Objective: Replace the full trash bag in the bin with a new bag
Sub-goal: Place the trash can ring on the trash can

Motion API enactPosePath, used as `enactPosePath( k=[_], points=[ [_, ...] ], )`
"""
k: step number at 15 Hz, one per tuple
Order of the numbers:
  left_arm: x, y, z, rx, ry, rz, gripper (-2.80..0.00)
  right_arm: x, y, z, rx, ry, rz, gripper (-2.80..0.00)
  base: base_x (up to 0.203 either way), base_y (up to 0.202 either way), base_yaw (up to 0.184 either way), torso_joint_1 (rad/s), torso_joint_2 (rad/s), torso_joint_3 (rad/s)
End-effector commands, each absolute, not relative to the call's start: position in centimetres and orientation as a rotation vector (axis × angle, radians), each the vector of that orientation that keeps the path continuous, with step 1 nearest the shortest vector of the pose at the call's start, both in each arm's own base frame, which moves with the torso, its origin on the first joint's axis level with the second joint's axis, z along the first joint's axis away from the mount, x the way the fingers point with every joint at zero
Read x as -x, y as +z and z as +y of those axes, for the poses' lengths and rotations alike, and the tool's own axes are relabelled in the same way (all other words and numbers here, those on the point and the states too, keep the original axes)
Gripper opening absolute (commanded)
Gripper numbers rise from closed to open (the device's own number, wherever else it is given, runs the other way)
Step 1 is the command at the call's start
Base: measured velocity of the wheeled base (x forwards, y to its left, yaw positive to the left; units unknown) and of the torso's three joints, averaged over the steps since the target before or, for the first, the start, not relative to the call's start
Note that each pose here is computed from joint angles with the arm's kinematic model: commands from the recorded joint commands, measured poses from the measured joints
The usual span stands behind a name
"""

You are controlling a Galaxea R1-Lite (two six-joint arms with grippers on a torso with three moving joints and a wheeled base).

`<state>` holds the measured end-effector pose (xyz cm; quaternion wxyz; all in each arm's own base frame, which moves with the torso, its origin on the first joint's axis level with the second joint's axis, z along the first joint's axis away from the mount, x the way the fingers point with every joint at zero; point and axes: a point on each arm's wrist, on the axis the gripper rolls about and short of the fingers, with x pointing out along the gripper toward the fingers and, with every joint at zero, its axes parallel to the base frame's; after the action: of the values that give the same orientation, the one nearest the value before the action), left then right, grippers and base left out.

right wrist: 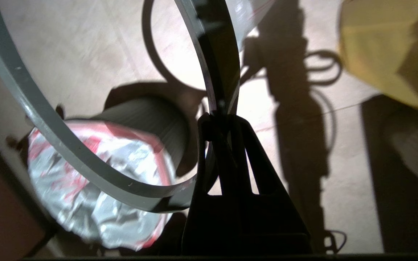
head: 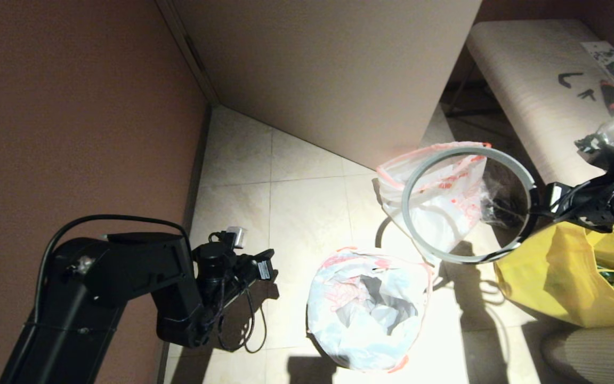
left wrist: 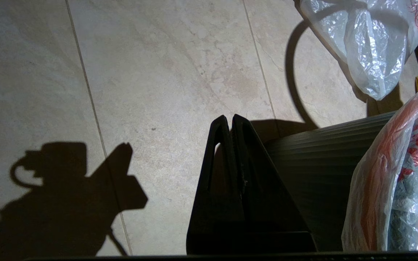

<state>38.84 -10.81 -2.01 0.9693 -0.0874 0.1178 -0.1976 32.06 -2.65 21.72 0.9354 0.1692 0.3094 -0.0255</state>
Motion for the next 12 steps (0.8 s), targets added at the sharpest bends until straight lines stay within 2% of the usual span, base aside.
enactPosePath(
  k=[1, 4, 8, 12],
  points=[
    [-38.8, -2.0, -10.9, 0.178, -0.404, 0.233, -2.80, -31.5, 22.1, -0.9, -0.341, 0.011, 0.648, -2.80, 0.000, 0.000, 0.000, 0.000, 0.00, 0.000],
    [-38.8, -1.9, -10.8, 0.178, -0.405, 0.234, -2.80, -32.2, 19.6, 3.9, -0.286, 0.138, 0.783, -2.80, 0.000, 0.000, 0.000, 0.000, 0.00, 0.000],
    [-38.8, -2.0, -10.9, 0.177, -0.405, 0.234, -2.80, -33.8, 13.8, 10.9, -0.146, 0.201, 0.946, -2.80, 0.000, 0.000, 0.000, 0.000, 0.00, 0.000],
    [-38.8, -2.0, -10.9, 0.177, -0.405, 0.235, -2.80, -34.6, 10.1, 13.7, -0.075, 0.221, 1.009, -2.80, 0.000, 0.000, 0.000, 0.000, 0.00, 0.000]
  ],
)
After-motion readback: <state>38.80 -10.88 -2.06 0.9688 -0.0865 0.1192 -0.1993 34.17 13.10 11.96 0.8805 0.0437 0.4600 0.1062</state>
